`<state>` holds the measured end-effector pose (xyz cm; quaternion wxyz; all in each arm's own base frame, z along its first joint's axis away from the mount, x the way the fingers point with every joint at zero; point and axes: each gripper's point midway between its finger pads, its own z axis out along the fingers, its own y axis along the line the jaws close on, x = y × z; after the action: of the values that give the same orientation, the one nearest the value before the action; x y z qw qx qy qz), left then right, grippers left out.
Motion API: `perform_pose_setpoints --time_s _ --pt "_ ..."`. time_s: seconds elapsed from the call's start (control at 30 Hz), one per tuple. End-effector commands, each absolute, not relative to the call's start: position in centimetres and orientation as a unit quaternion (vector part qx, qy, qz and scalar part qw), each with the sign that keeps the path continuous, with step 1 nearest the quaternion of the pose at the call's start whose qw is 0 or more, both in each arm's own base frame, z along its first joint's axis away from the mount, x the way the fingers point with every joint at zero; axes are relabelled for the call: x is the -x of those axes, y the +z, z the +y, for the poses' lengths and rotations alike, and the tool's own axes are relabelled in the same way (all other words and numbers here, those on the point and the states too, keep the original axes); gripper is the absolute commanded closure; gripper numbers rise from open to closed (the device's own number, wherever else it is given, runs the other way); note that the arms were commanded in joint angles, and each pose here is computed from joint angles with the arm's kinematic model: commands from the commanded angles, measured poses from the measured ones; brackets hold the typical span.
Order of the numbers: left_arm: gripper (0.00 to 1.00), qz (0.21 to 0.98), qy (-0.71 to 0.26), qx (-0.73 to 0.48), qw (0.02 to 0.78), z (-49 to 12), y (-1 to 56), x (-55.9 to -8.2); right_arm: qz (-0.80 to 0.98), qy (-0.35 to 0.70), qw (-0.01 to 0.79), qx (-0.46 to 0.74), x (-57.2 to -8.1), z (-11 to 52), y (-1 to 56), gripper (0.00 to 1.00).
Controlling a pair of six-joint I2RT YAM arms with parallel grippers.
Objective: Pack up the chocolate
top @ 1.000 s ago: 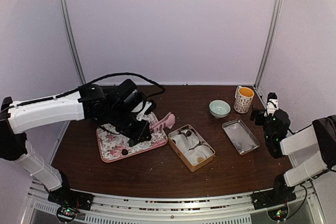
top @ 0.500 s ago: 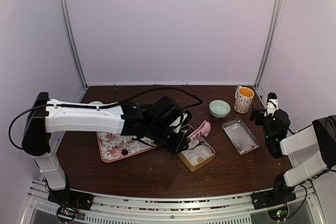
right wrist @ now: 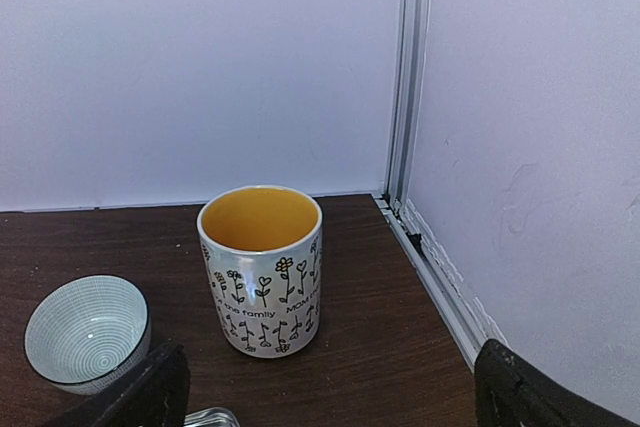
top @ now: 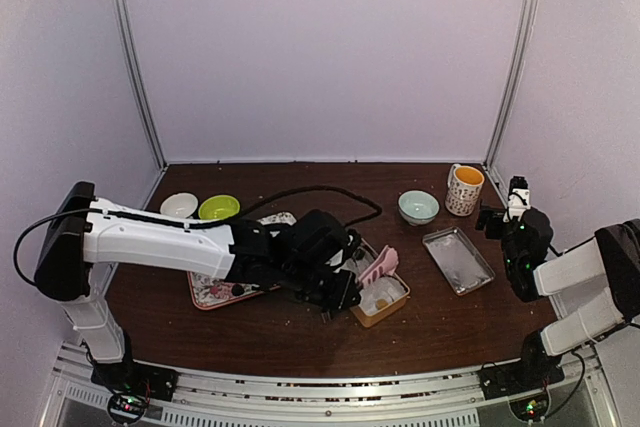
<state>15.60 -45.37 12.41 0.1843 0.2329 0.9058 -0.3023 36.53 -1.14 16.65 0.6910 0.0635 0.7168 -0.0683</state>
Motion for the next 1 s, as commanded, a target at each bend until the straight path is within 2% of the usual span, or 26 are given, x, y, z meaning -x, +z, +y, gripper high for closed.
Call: perform_pose_setpoints --time_s 0.0,0.73,0.97 --pt "0.85 0.897 -0.332 -0.219 0.191 -46.0 14.2 -15.1 0.709 -0.068 0.698 -0.068 -36.8 -1.4 17.4 0.00" --pt "0.85 0.932 -0.328 -0.095 0.120 -44.0 12.1 -13.6 0.709 -0.068 0.698 -0.067 -36.8 -1.4 17.4 0.00" --pt "0.85 0.926 -0.344 -0.088 0.130 -45.1 13.8 -13.7 0.710 -0.068 0.698 -0.067 -36.8 -1.4 17.4 0.00"
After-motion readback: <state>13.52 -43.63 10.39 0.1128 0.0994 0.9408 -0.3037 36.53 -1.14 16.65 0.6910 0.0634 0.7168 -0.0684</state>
